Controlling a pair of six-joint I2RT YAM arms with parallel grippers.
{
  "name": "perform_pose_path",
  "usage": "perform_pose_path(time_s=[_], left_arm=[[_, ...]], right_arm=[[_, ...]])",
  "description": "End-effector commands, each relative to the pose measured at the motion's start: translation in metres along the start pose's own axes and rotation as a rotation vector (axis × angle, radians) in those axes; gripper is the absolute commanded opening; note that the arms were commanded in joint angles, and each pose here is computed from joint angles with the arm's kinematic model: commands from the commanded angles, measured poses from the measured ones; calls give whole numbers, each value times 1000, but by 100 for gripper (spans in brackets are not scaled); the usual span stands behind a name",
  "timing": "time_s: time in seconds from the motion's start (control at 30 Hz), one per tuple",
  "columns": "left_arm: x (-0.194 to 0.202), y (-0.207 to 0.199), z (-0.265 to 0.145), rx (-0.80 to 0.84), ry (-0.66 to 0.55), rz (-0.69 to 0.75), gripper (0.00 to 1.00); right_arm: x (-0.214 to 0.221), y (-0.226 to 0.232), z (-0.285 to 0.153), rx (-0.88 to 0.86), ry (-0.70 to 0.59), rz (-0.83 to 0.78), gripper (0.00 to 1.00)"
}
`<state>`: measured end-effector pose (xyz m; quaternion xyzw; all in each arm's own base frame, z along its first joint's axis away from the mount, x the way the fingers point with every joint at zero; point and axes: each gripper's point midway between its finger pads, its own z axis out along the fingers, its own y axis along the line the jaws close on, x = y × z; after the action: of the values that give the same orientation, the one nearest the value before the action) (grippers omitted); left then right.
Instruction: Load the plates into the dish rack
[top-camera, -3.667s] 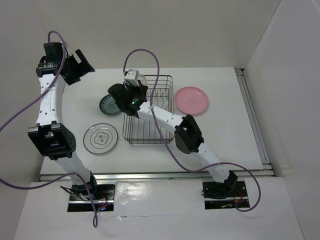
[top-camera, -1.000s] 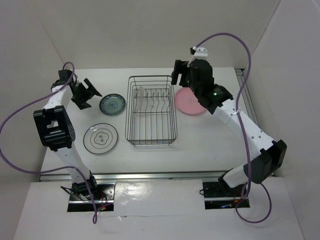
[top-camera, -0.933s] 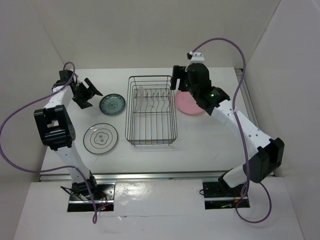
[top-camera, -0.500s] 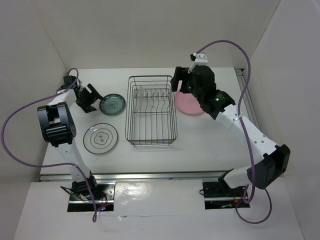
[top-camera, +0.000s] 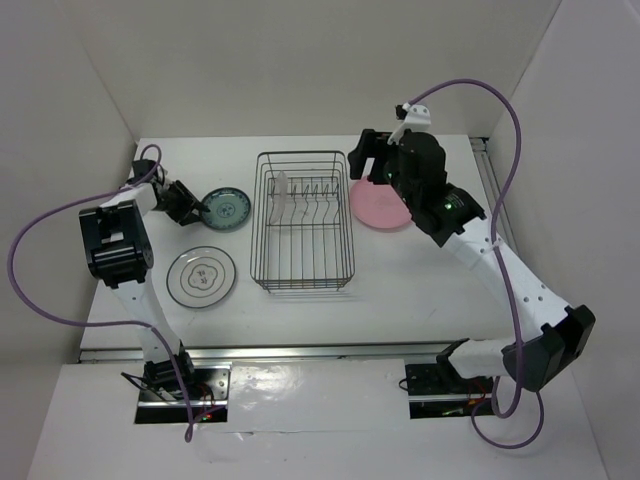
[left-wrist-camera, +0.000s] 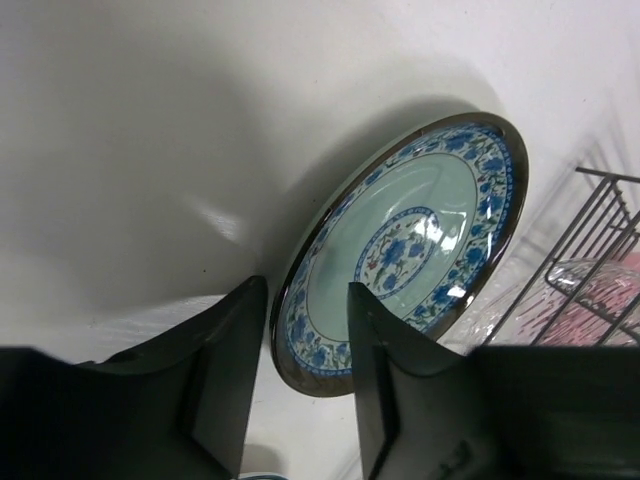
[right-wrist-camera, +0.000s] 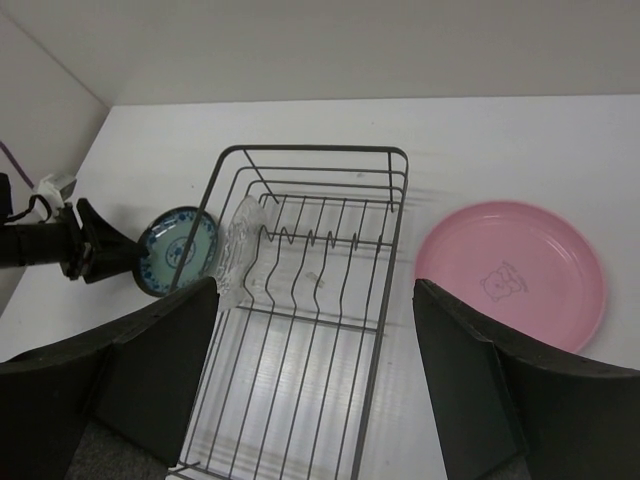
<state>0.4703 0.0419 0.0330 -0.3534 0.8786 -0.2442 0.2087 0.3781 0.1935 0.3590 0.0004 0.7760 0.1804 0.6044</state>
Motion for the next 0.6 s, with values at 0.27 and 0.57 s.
perform_pose_path(time_s=[0.27,0.57], left_arm=[[16,8,19,2,30,5,34],[14,20,26,-55,36,-11,0]], right_arm=[[-27,-7,-15,-12,-91,37,86],[-30,-10,-16,-38,-93,52,86]])
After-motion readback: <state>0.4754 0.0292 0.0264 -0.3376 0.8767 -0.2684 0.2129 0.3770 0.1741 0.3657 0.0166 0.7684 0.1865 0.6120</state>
